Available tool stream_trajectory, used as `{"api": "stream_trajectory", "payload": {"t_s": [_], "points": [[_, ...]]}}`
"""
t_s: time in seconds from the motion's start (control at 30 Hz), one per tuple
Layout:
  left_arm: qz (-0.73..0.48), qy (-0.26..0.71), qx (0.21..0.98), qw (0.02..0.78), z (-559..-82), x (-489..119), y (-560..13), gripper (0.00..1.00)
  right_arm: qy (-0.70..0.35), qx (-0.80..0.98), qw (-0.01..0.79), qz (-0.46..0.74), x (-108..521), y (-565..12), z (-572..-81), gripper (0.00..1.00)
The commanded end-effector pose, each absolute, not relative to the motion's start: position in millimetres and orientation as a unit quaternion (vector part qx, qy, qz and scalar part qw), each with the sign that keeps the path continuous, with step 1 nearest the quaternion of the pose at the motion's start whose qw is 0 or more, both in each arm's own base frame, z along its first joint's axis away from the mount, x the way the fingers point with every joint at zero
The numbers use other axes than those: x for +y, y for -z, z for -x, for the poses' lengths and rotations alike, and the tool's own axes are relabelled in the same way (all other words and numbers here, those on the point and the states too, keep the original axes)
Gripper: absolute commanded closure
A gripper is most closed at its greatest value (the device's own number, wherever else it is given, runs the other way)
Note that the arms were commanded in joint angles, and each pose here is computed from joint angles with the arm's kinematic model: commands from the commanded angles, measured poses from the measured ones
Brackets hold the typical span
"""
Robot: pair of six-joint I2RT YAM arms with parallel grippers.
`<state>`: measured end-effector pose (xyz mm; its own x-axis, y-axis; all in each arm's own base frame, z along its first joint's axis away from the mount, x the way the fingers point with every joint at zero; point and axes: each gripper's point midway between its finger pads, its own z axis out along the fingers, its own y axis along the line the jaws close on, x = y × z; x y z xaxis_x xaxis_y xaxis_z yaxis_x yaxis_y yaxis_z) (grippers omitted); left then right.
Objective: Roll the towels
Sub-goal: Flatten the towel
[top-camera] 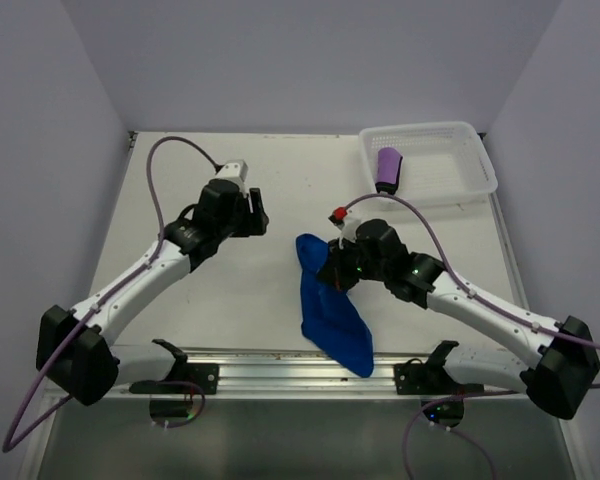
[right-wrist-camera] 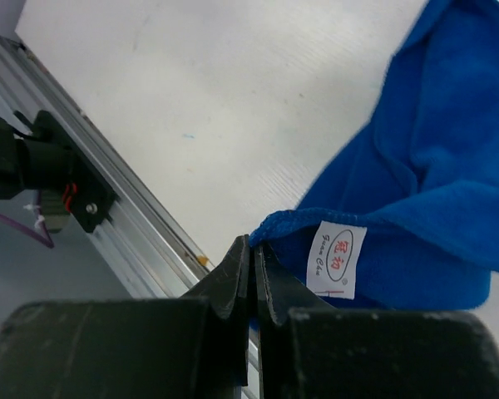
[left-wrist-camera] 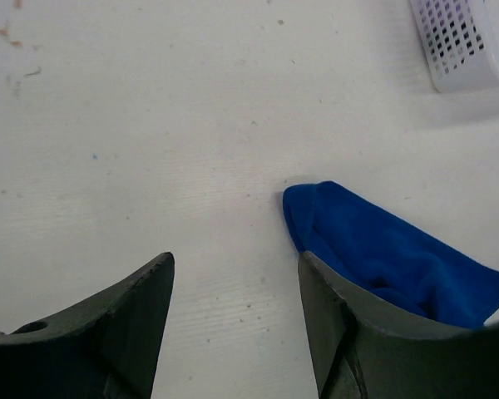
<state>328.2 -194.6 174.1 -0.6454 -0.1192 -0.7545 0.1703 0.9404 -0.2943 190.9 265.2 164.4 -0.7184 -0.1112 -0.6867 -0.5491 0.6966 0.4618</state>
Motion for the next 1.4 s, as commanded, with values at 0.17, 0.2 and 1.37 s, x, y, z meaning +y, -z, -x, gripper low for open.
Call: {"api": "stream_trajectory", "payload": {"t_s": [0.17, 0.2, 1.37], "points": [[0.123, 0.091, 0.816, 0.558, -291.7, -92.0, -275.2, 0.26, -0.402, 0.819, 0.363, 0.191, 398.7, -219.7, -226.4, 1.00], [0.131, 0.092, 0.805, 0.571, -281.7, -82.8, -287.6, 0.25, -0.409, 0.817, 0.359, 0.192, 414.2, -220.3, -226.7, 1.00], [0.185, 0.068, 0.812, 0.549, -248.0, -53.9, -234.9, 0.20, -0.304, 0.859, 0.257, 0.321, 466.9, -112.1, -239.8, 0.48]]}}
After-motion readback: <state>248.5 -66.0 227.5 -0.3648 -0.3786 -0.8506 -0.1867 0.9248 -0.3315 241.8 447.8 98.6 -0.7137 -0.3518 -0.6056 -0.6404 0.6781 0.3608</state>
